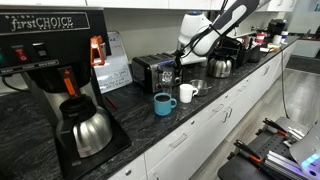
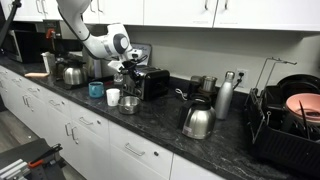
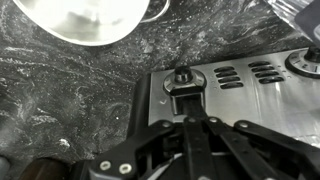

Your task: Push down the lever on the right side of the toaster

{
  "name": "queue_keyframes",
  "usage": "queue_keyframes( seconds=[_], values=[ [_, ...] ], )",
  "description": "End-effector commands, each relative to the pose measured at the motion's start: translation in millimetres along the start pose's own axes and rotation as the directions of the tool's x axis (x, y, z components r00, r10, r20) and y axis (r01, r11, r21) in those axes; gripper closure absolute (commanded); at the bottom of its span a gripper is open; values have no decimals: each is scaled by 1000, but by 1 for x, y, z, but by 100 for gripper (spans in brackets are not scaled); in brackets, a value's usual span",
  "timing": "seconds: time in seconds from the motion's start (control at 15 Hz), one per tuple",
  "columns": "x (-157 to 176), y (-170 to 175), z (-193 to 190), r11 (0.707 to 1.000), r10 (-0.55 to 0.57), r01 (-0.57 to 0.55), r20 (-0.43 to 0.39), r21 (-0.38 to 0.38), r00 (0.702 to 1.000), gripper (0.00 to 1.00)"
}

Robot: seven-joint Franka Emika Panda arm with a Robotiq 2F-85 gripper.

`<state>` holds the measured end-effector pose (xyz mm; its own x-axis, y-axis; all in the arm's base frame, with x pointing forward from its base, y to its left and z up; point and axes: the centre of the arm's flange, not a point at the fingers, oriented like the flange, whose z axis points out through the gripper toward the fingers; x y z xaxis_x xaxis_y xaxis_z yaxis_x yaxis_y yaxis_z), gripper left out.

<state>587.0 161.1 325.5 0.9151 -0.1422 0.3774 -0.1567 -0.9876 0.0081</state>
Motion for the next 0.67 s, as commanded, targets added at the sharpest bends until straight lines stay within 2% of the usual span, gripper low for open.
queue_keyframes(
  seconds=[0.0, 0.6],
  values=[
    [-11, -3, 23, 1000, 20, -20, 19, 8, 1000, 100],
    [-28, -8, 45, 1000, 12, -12, 55, -7, 998, 100]
  ],
)
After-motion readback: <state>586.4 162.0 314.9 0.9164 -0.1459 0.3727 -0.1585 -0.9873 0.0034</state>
